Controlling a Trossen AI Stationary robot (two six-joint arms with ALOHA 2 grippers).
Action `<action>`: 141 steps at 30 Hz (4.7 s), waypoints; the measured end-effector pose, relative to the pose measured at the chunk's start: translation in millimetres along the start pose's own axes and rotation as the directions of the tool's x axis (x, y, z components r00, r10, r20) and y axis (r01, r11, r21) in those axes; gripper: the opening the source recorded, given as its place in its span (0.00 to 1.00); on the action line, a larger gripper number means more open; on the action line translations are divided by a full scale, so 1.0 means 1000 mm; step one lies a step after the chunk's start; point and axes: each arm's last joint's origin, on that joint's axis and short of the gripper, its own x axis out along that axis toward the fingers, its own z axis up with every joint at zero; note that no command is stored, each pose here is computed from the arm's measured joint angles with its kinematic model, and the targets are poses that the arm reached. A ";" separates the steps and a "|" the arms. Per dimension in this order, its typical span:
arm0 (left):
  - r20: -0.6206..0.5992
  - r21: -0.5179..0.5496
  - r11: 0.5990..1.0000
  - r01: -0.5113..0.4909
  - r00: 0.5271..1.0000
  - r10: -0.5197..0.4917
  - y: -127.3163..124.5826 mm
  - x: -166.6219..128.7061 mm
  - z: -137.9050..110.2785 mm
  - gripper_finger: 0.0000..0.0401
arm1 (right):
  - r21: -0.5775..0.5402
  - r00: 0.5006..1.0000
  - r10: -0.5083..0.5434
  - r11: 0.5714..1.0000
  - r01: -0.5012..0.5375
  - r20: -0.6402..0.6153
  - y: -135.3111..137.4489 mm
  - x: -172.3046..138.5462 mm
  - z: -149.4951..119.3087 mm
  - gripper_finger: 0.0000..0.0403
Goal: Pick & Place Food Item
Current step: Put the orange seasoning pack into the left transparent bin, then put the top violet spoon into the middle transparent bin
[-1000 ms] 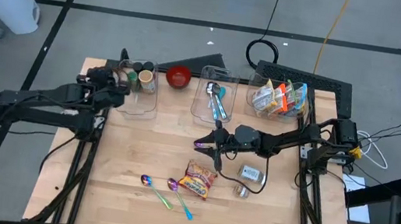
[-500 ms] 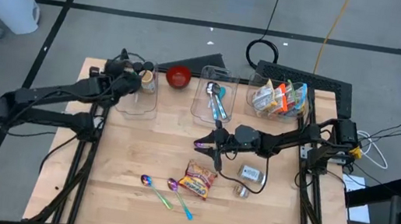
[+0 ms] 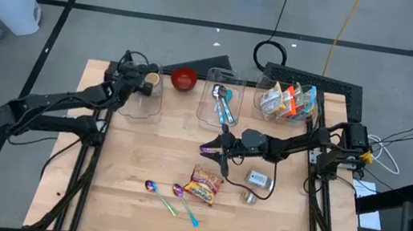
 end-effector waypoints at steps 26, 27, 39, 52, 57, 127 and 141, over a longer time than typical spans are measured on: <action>-0.078 -0.112 0.993 -0.046 0.996 0.038 0.020 0.018 -0.015 0.05 | -0.006 0.998 -0.056 0.998 0.056 -0.007 -0.002 0.000 -0.001 0.32; -0.080 -0.111 0.993 -0.047 0.996 0.038 0.020 0.018 -0.016 0.05 | -0.006 0.998 -0.056 0.998 0.056 -0.007 -0.002 0.000 -0.001 0.32; -0.092 -0.097 0.994 -0.048 0.995 0.039 0.020 0.018 -0.017 0.16 | 0.001 0.998 -0.056 0.998 0.056 -0.007 -0.002 0.000 -0.001 0.32; -0.018 -0.149 0.989 -0.022 1.000 0.019 0.022 0.012 -0.008 0.40 | 0.001 0.998 -0.056 0.998 0.056 -0.007 -0.002 0.000 -0.001 0.32; 0.077 -0.194 0.977 0.092 0.994 -0.078 0.026 0.000 0.005 0.41 | -0.031 0.998 -0.059 0.998 0.059 -0.006 -0.003 0.000 -0.001 0.32; -0.037 0.410 -0.174 0.896 -0.174 -0.984 -0.105 -0.100 -0.023 0.41 | -0.220 0.772 -0.326 0.945 0.243 -0.545 -0.025 0.019 -0.058 0.32; -0.023 0.377 -0.170 0.910 -0.174 -0.984 -0.110 -0.123 -0.032 0.41 | -0.140 0.735 -0.323 0.943 0.301 -0.596 -0.023 0.017 -0.065 0.02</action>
